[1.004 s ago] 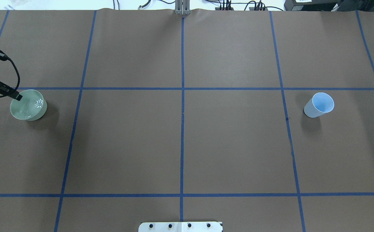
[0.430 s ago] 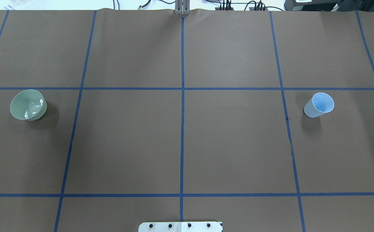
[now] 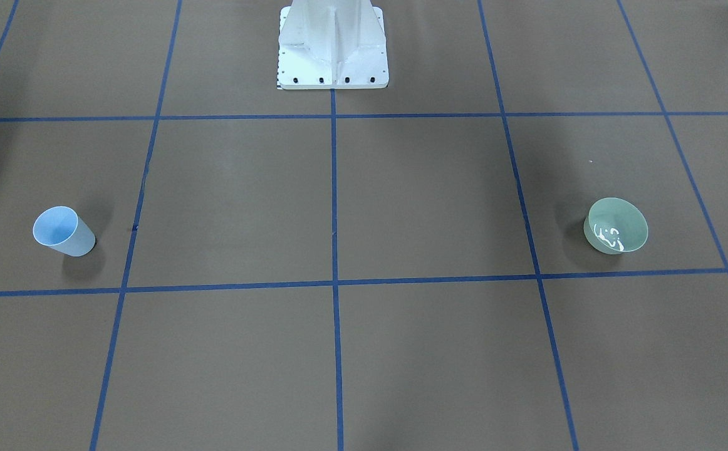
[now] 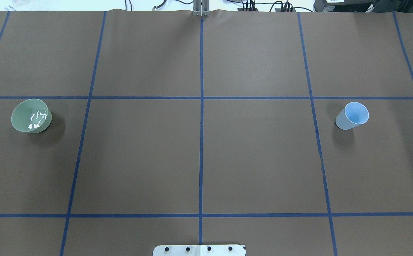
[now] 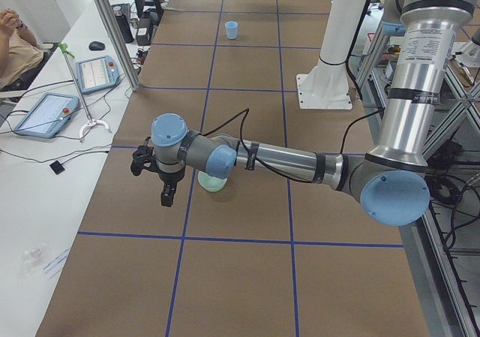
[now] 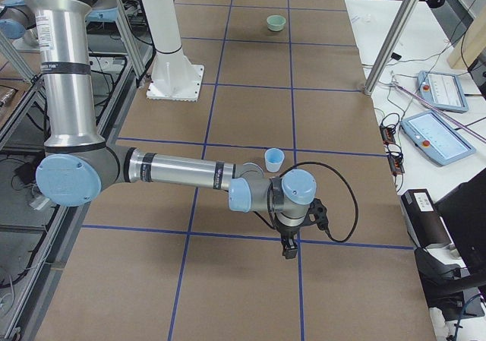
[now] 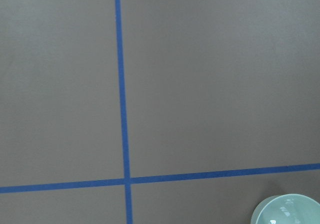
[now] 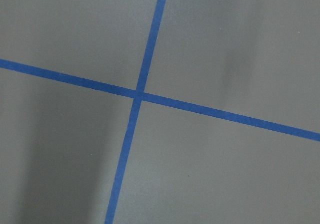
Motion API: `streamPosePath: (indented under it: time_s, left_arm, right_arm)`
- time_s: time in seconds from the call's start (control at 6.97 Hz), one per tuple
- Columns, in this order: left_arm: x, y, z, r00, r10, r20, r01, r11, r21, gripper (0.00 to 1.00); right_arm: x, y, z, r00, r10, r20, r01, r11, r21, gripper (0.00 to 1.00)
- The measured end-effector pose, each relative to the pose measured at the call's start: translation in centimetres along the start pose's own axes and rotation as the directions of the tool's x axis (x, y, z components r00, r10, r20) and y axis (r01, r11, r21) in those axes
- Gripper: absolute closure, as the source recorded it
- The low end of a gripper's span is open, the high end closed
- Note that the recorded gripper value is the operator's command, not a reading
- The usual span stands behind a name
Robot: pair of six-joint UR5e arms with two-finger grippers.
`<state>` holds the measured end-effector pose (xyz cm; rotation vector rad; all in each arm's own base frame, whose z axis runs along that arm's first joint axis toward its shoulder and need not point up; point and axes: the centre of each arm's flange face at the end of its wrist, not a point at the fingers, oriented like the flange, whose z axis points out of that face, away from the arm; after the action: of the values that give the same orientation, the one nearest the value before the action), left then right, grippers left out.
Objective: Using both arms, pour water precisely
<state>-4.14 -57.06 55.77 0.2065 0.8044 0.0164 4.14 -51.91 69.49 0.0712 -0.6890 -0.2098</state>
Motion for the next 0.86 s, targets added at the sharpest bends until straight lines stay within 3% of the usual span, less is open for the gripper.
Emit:
streamPosePath:
  time_s: [0.43, 0.86]
  left_arm:
    - [-4.9, 3.2, 0.1, 0.993, 0.1, 0.066, -0.094, 0.991, -0.092, 0.0]
    - [-7.0, 6.0, 1.4, 0.991, 0.099, 0.092, -0.086, 0.988, -0.131, 0.0]
  right_arm:
    - [0.1, 0.0, 0.1, 1.0, 0.0, 0.0, 0.0, 1.0, -0.002, 0.0]
    - [0.0, 0.0, 0.1, 1.0, 0.001, 0.0, -0.001, 1.0, -0.002, 0.0]
